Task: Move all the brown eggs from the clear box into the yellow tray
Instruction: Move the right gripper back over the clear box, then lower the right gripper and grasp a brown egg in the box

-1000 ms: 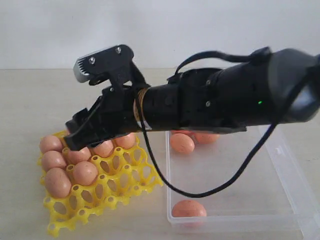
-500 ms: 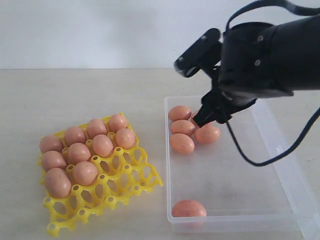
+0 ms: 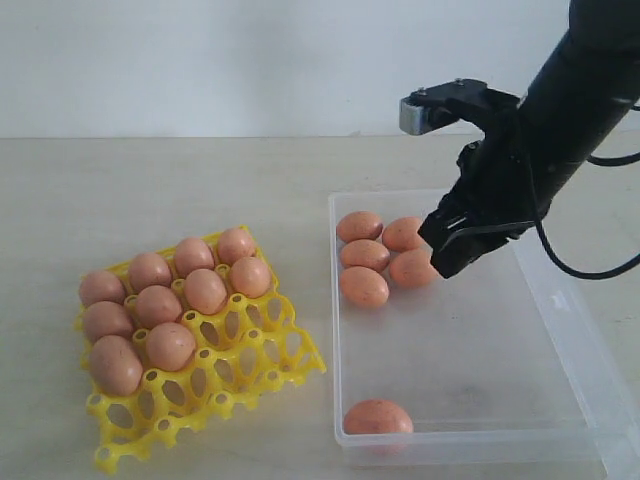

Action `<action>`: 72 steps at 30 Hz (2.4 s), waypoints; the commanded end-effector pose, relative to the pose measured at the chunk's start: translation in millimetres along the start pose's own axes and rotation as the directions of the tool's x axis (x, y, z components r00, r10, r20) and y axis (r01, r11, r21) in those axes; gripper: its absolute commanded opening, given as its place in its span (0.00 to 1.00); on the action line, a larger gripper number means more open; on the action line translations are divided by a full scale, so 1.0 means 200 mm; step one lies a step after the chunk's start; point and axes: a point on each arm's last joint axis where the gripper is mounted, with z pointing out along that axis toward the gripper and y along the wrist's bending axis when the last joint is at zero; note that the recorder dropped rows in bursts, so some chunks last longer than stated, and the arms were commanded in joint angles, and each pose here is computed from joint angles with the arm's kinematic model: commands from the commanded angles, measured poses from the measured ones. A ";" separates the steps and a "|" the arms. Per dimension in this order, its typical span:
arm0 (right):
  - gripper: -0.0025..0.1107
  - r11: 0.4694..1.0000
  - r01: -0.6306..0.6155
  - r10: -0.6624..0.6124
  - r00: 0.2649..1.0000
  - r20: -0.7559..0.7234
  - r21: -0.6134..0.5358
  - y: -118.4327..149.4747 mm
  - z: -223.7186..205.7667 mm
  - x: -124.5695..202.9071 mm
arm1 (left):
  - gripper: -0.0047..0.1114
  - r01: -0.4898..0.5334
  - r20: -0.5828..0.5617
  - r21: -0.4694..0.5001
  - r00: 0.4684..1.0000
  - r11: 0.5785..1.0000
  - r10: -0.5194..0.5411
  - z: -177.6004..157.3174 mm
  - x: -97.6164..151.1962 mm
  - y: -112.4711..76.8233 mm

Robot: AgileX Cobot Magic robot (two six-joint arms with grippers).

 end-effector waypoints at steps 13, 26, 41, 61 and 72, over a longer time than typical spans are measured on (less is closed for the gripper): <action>0.25 0.681 0.679 -0.713 0.699 0.042 0.273 -0.05 -0.01 -0.15 | 0.08 -0.002 0.005 -0.002 1.000 1.000 0.002 0.00 0.00 0.00; 0.56 0.696 0.704 -0.714 0.698 0.042 0.143 -0.10 0.29 -0.17 | 0.08 -0.002 0.005 -0.002 1.000 1.000 0.002 0.00 0.00 0.00; 0.56 0.603 0.768 -0.785 0.619 -0.010 0.217 -0.19 0.46 -0.20 | 0.08 -0.002 0.005 -0.002 1.000 1.000 0.002 0.00 0.00 0.00; 0.56 0.627 0.766 -0.770 0.637 -0.035 0.141 -0.22 0.60 -0.16 | 0.08 -0.002 0.005 -0.002 1.000 1.000 0.002 0.00 0.00 0.00; 0.35 0.641 0.761 -0.761 0.647 -0.047 0.105 -0.23 0.66 -0.14 | 0.08 -0.002 0.005 -0.002 1.000 1.000 0.002 0.00 0.00 0.00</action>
